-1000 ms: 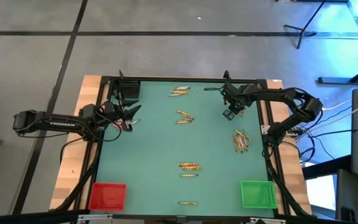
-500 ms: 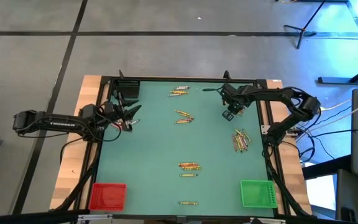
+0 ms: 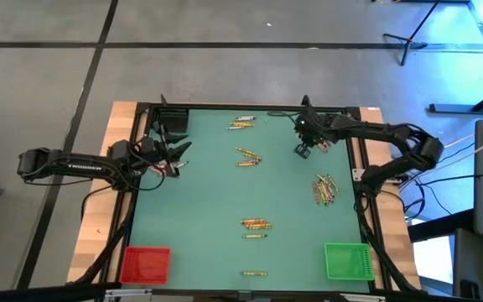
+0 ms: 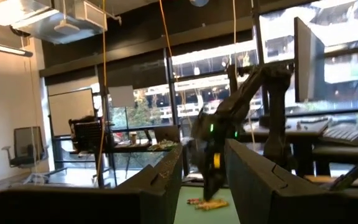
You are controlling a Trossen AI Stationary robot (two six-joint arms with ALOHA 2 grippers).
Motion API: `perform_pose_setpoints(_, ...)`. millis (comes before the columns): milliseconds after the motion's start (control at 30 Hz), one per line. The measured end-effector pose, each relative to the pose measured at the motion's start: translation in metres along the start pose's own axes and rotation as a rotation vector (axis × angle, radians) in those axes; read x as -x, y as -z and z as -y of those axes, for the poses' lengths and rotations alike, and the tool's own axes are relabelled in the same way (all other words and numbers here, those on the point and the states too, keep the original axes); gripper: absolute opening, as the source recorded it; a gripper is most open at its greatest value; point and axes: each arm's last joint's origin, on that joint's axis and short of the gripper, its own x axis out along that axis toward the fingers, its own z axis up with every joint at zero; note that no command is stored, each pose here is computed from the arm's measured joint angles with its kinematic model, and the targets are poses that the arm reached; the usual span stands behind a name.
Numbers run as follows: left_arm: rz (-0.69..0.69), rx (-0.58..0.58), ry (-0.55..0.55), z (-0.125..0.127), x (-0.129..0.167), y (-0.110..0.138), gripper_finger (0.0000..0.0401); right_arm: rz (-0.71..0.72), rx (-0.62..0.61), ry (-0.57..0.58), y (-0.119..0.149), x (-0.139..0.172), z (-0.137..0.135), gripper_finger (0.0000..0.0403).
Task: Sort crayons
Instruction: Put the green crayon into the black bin
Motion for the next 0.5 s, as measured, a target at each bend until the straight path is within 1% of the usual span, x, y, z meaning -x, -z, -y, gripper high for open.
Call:
perform_pose_setpoints(167,-0.112,-0.031,0.018,0.004,-0.020,0.002,0.0108,0.273,0.047,-0.061,-0.021,0.022,-0.010,0.0004)
perform_pose_setpoints(333,-0.214,-0.067,0.037,0.009,-0.044,0.009,0.0108,0.512,0.124,-0.190,-0.040,0.032,-0.022,0.0001)
perform_pose_setpoints(433,-0.242,-0.149,0.047,0.011,-0.057,0.013,0.0108,0.621,0.150,-0.220,-0.050,0.035,-0.030,0.0001)
perform_pose_setpoints(500,-0.261,-0.171,0.044,0.011,-0.065,0.017,0.0108,0.696,0.172,-0.231,-0.056,0.038,-0.035,0.0000)
